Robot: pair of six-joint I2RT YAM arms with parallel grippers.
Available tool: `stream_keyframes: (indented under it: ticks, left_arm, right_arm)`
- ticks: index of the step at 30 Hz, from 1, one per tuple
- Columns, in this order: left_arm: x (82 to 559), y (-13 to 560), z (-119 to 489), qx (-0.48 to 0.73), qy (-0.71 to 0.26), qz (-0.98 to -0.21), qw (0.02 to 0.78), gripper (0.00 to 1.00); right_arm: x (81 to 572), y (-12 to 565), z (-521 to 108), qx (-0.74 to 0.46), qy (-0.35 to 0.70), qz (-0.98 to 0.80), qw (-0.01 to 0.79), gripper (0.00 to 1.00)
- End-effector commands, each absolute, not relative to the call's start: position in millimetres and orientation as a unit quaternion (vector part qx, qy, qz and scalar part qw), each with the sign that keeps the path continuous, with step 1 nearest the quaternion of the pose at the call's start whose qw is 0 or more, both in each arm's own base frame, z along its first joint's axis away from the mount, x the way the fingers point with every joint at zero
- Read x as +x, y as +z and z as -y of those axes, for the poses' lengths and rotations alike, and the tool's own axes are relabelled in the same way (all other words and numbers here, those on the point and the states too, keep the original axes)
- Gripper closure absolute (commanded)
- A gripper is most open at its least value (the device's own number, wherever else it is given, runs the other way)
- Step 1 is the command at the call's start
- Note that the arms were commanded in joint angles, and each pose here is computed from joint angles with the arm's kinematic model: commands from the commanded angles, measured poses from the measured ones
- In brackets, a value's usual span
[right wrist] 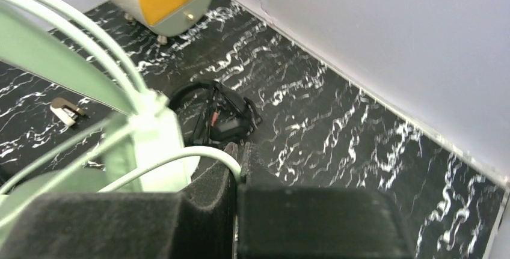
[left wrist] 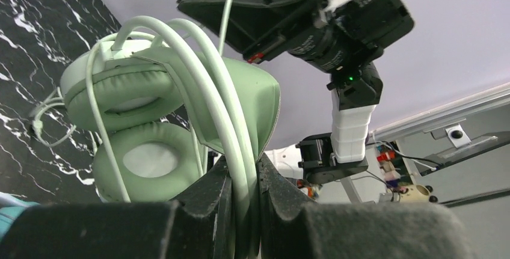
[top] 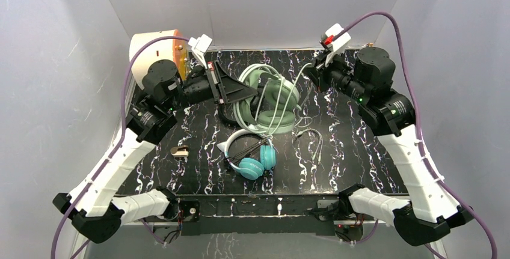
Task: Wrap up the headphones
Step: Wrap the headphones cable around the headphones.
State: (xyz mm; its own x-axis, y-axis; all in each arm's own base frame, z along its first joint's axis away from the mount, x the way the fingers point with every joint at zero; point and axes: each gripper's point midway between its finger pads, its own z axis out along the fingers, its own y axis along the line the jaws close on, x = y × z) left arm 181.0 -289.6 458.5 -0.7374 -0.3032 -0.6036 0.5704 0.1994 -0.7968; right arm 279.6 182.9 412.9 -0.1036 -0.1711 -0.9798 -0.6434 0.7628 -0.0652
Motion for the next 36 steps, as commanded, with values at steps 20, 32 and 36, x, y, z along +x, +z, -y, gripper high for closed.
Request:
stream_keyframes:
  ticks: [20,32,36]
  left_arm:
    - [100.7,535.1,289.5,0.273,-0.742,-0.557,0.253,1.00]
    - [84.5,589.7,278.8,0.287,-0.785,-0.483,0.263,1.00]
    - [83.1,606.3,275.8,0.287,-0.794,-0.459,0.276,1.00]
  right_arm:
    - [281.9,449.9,-214.9,-0.385,0.225,-0.589,0.674,0.84]
    - [289.5,443.8,-232.9,-0.307,0.346,-0.594,0.658,0.61]
    - [298.1,436.4,-237.3,-0.267,0.383,-0.606,0.644,0.61]
